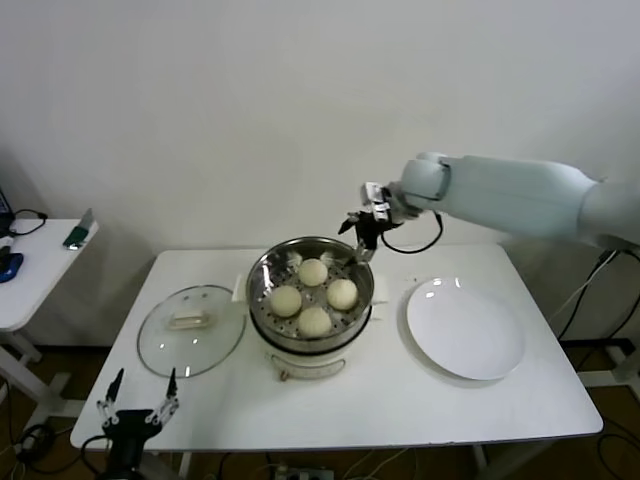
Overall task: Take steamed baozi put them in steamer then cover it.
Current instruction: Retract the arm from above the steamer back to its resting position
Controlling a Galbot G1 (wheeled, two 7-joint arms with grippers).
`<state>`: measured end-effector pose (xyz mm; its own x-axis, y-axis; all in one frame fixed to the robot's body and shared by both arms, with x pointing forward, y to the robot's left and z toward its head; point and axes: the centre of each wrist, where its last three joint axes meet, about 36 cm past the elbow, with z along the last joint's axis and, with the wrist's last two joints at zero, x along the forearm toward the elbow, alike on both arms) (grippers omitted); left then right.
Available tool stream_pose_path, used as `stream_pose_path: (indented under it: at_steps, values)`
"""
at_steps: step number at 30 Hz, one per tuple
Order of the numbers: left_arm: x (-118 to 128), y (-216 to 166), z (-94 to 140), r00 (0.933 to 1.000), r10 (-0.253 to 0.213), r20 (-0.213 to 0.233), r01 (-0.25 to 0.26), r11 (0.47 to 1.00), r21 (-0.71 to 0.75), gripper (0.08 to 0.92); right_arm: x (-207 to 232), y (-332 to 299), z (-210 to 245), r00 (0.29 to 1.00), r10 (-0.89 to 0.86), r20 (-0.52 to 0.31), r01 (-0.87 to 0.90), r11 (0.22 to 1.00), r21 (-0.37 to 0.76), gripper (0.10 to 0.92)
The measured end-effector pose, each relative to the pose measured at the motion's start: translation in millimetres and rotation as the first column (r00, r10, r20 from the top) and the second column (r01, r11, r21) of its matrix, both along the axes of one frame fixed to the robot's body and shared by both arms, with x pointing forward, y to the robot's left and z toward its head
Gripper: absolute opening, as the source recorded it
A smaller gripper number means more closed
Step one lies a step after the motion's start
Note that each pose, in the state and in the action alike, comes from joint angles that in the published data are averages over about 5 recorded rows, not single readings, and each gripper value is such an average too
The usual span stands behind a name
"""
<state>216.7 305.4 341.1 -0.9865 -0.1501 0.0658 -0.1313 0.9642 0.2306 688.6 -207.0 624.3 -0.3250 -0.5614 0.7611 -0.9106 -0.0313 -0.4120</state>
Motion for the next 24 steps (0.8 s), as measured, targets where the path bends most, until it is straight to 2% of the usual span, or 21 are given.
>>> stream_pose_path:
  at_steps: [5,11,19,24]
  values:
    - [1.4,-1.2,2.7,1.0,-0.006,0.005,0.006,0.999,0.034,0.823,-18.4,-35.5,-33.8,0.995,-0.07,0.075,0.054,0.978,0.202,0.823]
    - [5.0,-4.1,6.7,0.9997,-0.02,0.013,0.019,0.995,0.1,0.823,-39.0,-62.4,-80.8,0.976,-0.188,0.112,0.123,0.894,0.431,0.823]
    - [12.4,-7.1,13.1,0.9994,-0.033,0.005,0.031,0.971,0.236,0.823,-71.2,-85.2,-138.7,0.925,-0.37,0.093,0.213,0.704,0.677,0.823]
    - [17.7,-6.7,16.6,0.9989,-0.041,-0.022,0.047,0.922,0.385,0.823,-100.6,-101.2,-174.5,0.874,-0.484,0.043,0.273,0.562,0.781,0.823]
